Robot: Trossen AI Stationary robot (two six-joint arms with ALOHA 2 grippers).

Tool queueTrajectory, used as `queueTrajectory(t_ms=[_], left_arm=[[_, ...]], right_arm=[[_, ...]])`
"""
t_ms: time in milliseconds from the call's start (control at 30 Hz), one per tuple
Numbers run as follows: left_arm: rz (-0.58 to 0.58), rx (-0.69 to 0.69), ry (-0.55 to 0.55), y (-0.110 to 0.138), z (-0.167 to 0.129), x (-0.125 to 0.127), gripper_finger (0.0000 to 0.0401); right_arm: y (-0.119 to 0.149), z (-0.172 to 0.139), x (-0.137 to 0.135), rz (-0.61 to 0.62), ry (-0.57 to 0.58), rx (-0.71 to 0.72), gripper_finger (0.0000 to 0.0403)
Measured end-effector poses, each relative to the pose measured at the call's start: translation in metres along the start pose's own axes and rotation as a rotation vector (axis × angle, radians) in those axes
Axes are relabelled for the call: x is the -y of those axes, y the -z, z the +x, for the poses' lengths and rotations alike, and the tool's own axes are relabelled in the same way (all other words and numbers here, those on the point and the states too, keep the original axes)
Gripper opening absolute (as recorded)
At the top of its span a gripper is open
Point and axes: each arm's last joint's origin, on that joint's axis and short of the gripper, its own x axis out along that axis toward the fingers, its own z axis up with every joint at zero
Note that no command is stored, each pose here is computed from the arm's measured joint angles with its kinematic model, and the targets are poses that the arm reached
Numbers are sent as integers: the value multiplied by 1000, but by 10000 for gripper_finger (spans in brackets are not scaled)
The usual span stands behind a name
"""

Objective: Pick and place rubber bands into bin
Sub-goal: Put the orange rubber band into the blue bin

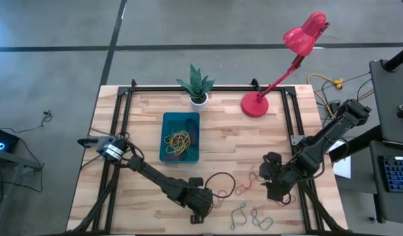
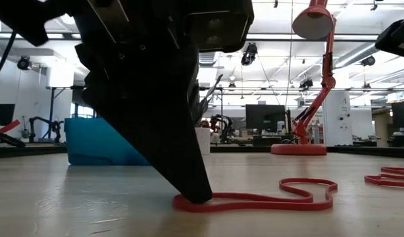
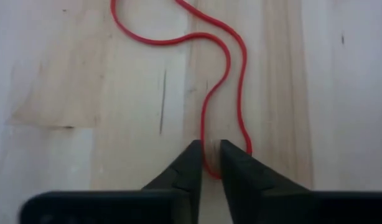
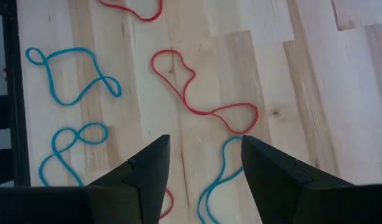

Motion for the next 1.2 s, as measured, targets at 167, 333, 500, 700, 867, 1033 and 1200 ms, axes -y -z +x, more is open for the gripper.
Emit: queueTrajectory(t_ms=[167, 333, 500, 700, 867, 1033, 1200], left_arm=[[-25, -22, 36, 1, 1, 1, 4], [-84, -72, 121, -2, -9, 9, 0], [-122, 17, 250, -24, -56, 28, 0], [-206, 288, 192, -56, -128, 20, 0], [-254, 354, 7, -58, -179, -12, 0], [-196, 226, 71, -49, -159, -9, 3], [-127, 133, 123, -42, -109, 20, 42]], right_arm=[[0, 0, 0, -1, 11, 13, 185], [-1, 0, 1, -19, 19, 23, 185], [-2, 0, 2, -27, 52, 64, 185], [-3, 0, 3, -27, 95, 114, 185], [-2, 1, 4, -29, 108, 122, 185], [-2, 1, 4, -20, 108, 123, 185], [-2, 2, 5, -18, 110, 121, 185]])
